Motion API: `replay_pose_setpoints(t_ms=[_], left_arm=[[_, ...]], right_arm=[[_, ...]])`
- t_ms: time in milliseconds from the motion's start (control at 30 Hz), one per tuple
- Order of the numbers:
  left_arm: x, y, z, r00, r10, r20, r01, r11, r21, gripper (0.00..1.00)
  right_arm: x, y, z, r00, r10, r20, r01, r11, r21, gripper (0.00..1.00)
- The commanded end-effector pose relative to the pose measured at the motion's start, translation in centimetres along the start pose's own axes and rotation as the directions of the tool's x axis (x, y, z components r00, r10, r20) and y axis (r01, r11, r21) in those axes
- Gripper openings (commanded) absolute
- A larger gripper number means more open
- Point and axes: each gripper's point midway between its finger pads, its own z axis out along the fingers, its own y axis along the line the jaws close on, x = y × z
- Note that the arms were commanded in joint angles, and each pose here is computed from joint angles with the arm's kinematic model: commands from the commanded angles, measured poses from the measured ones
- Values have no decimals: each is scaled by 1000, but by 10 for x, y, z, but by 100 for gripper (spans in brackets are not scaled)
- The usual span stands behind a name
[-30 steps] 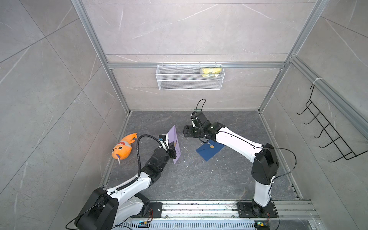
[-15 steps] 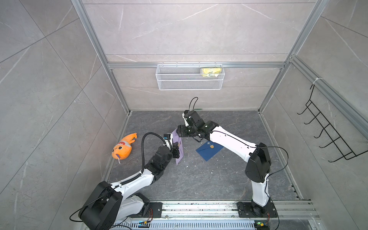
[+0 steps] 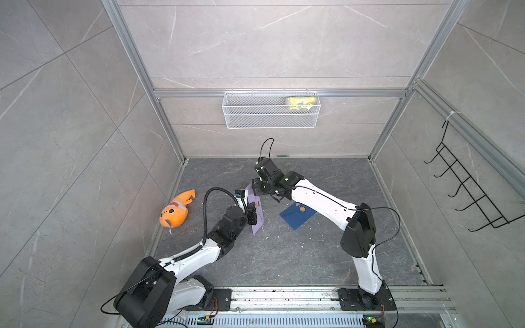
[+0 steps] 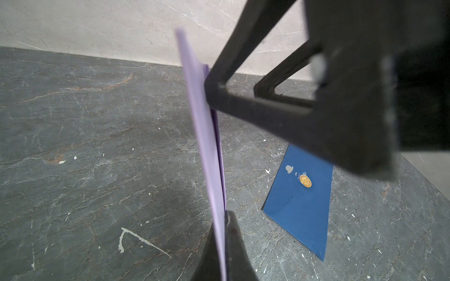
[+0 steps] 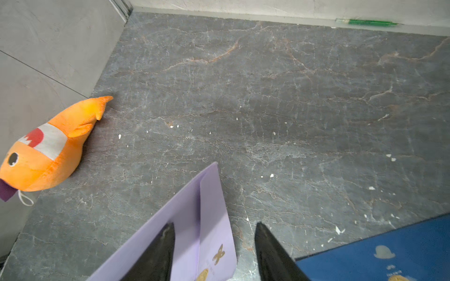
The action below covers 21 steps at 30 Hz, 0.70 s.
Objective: Open the envelope
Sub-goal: Open the envelope flap on the envelope.
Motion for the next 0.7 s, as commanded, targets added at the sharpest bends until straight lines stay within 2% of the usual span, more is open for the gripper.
replay_pose_setpoints(t_ms=[0, 433, 667], left_arm=[[-21, -8, -4, 998, 25, 56, -26, 999, 19, 0], [-24, -11, -7, 997, 41, 66, -44, 999, 30, 0], [-25, -8, -8, 996, 47, 75, -48, 999, 16, 0]], right_arm=[[14, -7, 5, 998, -45, -43, 49, 992, 115, 54], [12, -30, 6, 995, -95, -38, 102, 944, 314, 54], [16, -27, 12, 996, -75, -45, 85, 951, 297, 53]])
